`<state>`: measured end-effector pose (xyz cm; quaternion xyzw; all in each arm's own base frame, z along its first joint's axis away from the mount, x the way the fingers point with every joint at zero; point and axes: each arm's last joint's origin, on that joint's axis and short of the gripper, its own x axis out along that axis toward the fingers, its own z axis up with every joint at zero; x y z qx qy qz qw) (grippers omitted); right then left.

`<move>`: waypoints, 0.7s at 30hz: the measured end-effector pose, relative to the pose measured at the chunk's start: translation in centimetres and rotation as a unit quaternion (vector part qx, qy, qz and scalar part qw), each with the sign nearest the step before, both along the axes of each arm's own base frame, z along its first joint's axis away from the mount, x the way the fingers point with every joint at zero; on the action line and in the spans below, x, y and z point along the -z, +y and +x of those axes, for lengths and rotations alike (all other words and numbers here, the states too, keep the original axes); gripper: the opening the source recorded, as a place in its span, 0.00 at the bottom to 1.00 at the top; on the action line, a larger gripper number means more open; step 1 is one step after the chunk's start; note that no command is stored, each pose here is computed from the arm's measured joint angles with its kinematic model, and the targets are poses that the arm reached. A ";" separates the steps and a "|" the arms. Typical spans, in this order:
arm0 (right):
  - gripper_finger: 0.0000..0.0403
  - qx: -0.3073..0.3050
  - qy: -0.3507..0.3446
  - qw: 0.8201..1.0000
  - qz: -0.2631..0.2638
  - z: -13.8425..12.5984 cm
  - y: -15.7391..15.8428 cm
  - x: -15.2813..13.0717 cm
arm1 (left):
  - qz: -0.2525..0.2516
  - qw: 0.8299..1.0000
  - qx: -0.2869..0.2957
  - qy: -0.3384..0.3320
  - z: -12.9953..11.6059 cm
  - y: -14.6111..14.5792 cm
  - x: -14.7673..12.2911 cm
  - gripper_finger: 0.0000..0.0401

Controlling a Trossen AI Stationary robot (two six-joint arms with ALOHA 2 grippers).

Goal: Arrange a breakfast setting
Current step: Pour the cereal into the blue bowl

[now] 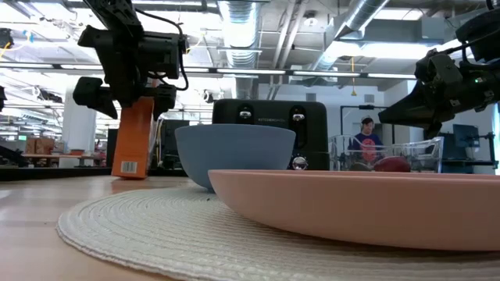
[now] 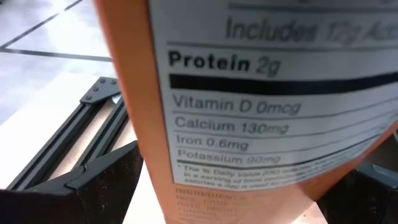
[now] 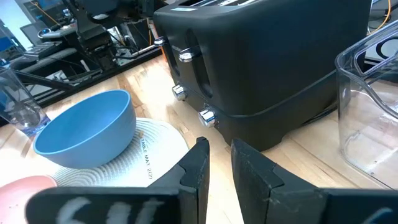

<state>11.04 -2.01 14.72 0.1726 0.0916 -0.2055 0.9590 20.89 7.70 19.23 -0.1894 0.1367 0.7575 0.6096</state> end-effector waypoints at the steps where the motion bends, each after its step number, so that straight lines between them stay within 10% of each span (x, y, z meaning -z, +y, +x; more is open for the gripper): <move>1: 0.23 0.000 0.000 1.000 0.000 0.0 0.0 0.0 | -0.001 1.000 0.002 0.004 0.0 0.0 0.0 1.00; 21: 0.23 0.000 0.000 1.000 0.000 0.0 0.0 0.0 | 0.065 0.998 -0.005 0.026 0.2 0.3 0.1 1.00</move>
